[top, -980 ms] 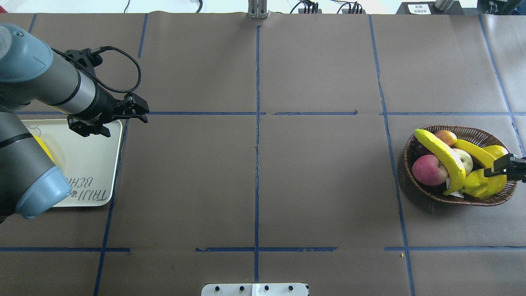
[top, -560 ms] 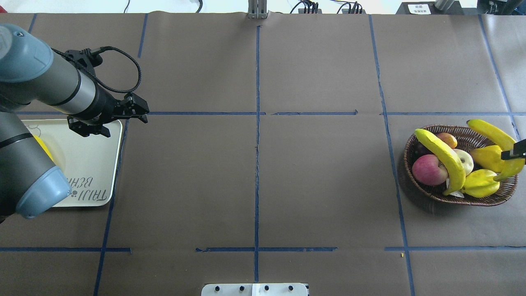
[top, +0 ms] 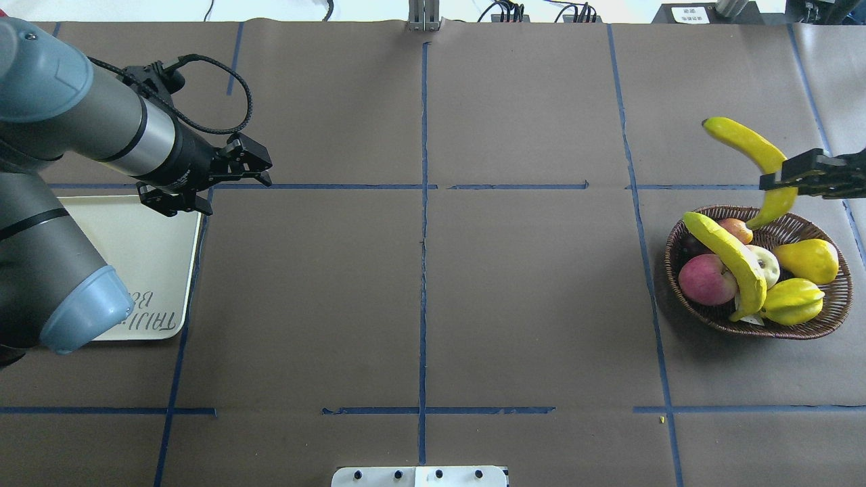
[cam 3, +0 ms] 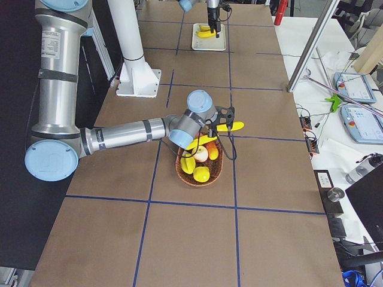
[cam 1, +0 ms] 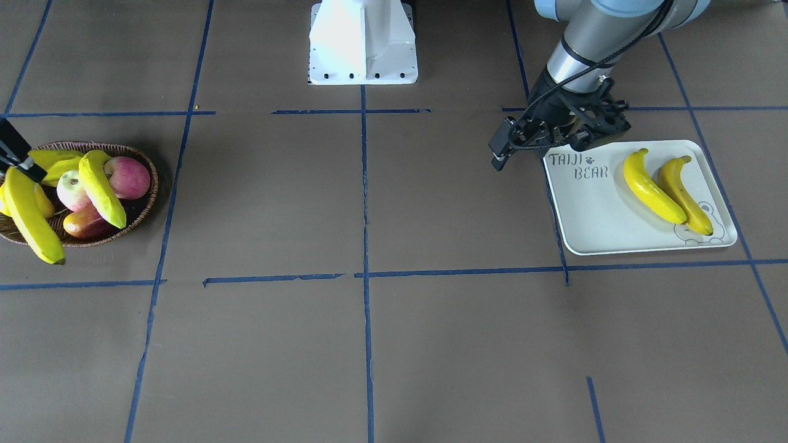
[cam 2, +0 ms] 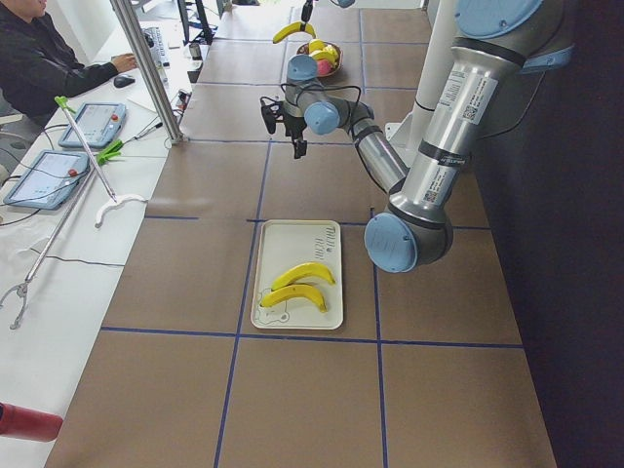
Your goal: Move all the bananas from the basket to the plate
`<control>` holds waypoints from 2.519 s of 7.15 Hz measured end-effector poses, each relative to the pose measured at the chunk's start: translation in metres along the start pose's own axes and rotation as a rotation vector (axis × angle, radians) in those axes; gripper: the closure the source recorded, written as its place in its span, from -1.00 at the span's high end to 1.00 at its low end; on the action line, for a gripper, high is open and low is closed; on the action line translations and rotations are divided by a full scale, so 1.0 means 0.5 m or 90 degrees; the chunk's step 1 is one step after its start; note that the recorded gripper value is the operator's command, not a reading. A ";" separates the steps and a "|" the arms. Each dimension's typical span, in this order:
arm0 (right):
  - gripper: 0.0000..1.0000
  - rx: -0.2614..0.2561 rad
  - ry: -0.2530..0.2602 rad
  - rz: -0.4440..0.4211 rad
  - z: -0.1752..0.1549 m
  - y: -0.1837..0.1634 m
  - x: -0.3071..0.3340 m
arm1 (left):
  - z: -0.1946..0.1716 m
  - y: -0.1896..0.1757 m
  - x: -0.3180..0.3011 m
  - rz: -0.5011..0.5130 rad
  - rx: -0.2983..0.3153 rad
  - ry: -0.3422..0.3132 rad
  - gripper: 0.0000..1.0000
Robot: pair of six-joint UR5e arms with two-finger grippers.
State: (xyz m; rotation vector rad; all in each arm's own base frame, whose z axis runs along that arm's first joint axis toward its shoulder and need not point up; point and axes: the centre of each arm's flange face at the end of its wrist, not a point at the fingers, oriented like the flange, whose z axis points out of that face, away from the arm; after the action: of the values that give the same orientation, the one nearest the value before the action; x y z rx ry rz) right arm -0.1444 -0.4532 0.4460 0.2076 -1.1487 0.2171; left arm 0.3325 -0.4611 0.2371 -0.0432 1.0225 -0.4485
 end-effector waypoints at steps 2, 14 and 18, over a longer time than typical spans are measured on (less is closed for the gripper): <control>-1.00 0.008 0.010 -0.052 0.061 -0.007 -0.268 | -0.006 0.034 0.038 -0.039 -0.016 0.092 0.99; -1.00 0.123 -0.031 -0.053 0.188 0.381 -0.827 | 0.051 0.135 0.261 -0.286 -0.117 0.336 0.82; 0.55 0.122 -0.032 -0.054 0.186 0.382 -0.828 | 0.071 0.162 0.261 -0.270 -0.137 0.350 -1.00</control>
State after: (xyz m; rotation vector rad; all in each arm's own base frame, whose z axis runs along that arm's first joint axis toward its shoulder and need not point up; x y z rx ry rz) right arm -0.4413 -0.3216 0.1127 0.4331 -1.1671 0.2475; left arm 0.4468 -0.4433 0.1300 -0.3490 1.6105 -0.7582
